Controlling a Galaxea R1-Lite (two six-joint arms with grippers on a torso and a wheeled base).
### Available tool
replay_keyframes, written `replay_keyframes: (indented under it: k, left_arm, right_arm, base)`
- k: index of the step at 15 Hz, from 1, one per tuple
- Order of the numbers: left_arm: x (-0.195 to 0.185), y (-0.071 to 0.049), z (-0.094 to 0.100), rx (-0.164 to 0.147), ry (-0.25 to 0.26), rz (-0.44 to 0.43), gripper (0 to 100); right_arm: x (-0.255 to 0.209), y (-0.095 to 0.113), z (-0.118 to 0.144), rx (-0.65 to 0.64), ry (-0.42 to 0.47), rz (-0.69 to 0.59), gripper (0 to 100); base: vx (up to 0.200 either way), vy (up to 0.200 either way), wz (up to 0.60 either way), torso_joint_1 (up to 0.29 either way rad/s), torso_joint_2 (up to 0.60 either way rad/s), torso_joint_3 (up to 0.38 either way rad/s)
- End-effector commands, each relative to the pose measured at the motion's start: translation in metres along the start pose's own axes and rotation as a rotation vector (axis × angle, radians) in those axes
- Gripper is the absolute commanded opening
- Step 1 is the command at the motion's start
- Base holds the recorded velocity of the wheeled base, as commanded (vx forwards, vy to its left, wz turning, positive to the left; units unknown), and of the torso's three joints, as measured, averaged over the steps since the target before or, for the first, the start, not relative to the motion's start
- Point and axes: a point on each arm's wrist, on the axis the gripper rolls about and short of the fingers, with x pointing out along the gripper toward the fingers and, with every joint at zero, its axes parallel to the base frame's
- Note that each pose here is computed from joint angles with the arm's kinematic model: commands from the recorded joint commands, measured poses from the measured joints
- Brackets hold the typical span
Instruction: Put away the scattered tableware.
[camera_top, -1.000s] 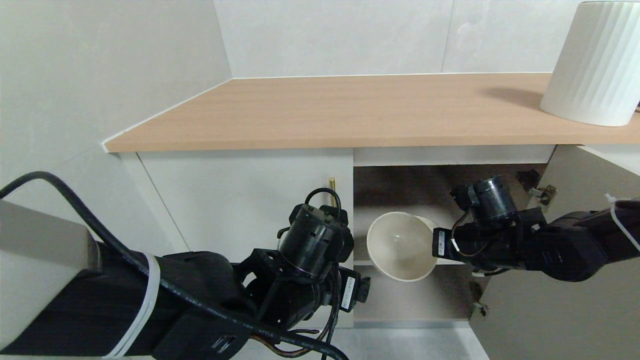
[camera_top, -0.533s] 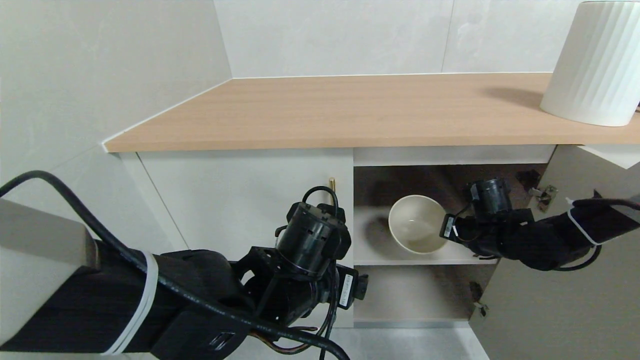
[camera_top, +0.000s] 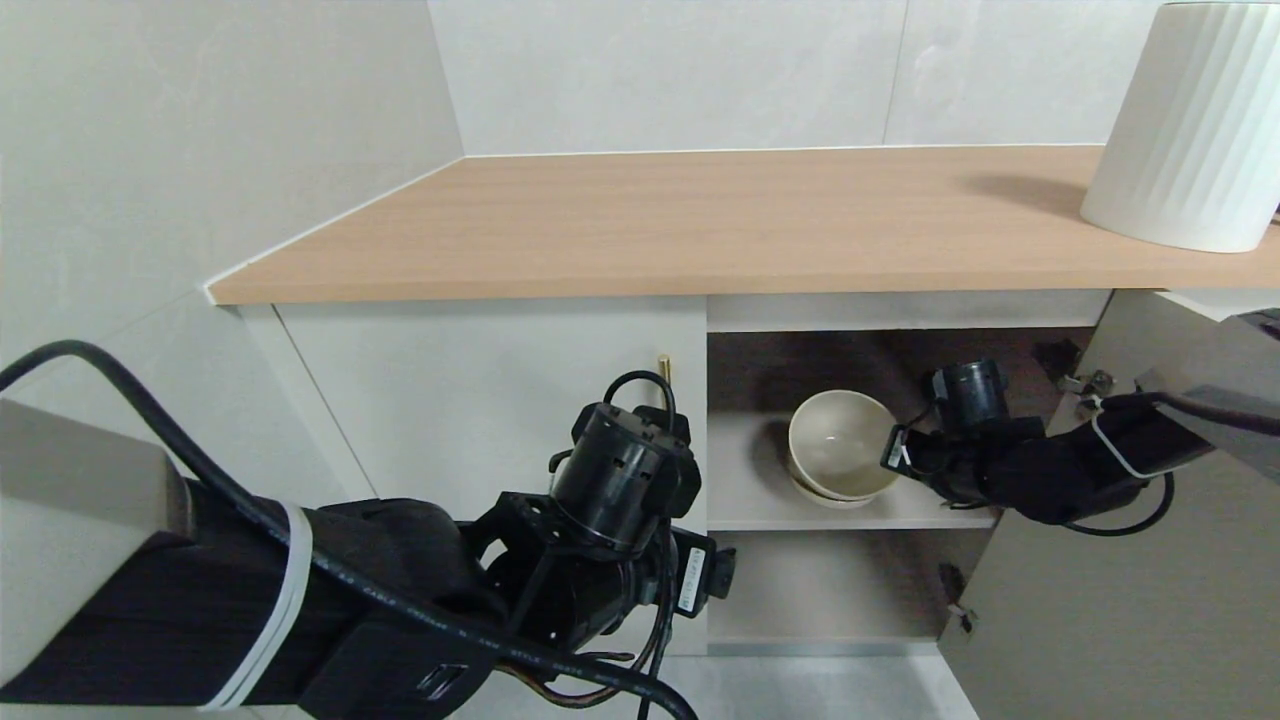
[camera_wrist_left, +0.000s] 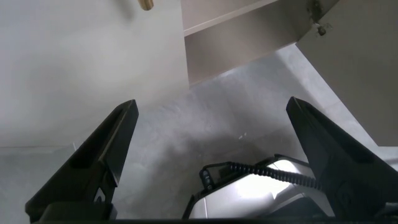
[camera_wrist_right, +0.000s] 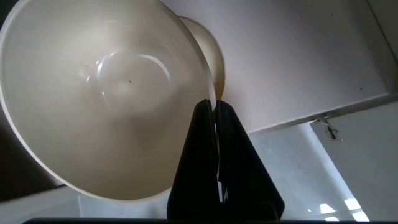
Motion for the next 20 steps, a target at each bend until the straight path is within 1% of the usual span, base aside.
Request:
replay_keyframes:
  k: [1, 6, 18, 19, 20]
  left_arm:
    - [0.0, 0.001, 0.0, -0.002, -0.001, 0.002, 100]
    - [0.0, 0.001, 0.0, -0.002, -0.001, 0.002, 100]
    - [0.001, 0.0, 0.0, -0.001, 0.002, 0.003, 100]
    - [0.001, 0.0, 0.0, -0.001, 0.002, 0.003, 100]
    - [0.001, 0.0, 0.0, -0.001, 0.002, 0.003, 100]
  right_arm:
    - [0.012, -0.003, -0.004, 0.005, 0.007, -0.016, 0]
    - [0.021, -0.003, -0.007, 0.012, -0.012, -0.006, 0]
    - [0.029, -0.004, -0.008, 0.013, -0.015, -0.016, 0]
    - [0.029, -0.004, -0.008, 0.013, -0.015, -0.016, 100]
    - [0.028, -0.003, -0.008, 0.014, -0.015, -0.013, 100]
  base:
    - [0.0, 0.0, 0.0, 0.0, 0.0, 0.0]
    - [0.0, 0.0, 0.0, 0.0, 0.0, 0.0]
    - [0.0, 0.0, 0.0, 0.0, 0.0, 0.0]
    - [0.0, 0.0, 0.0, 0.0, 0.0, 0.0]
    - [0.0, 0.0, 0.0, 0.0, 0.0, 0.0]
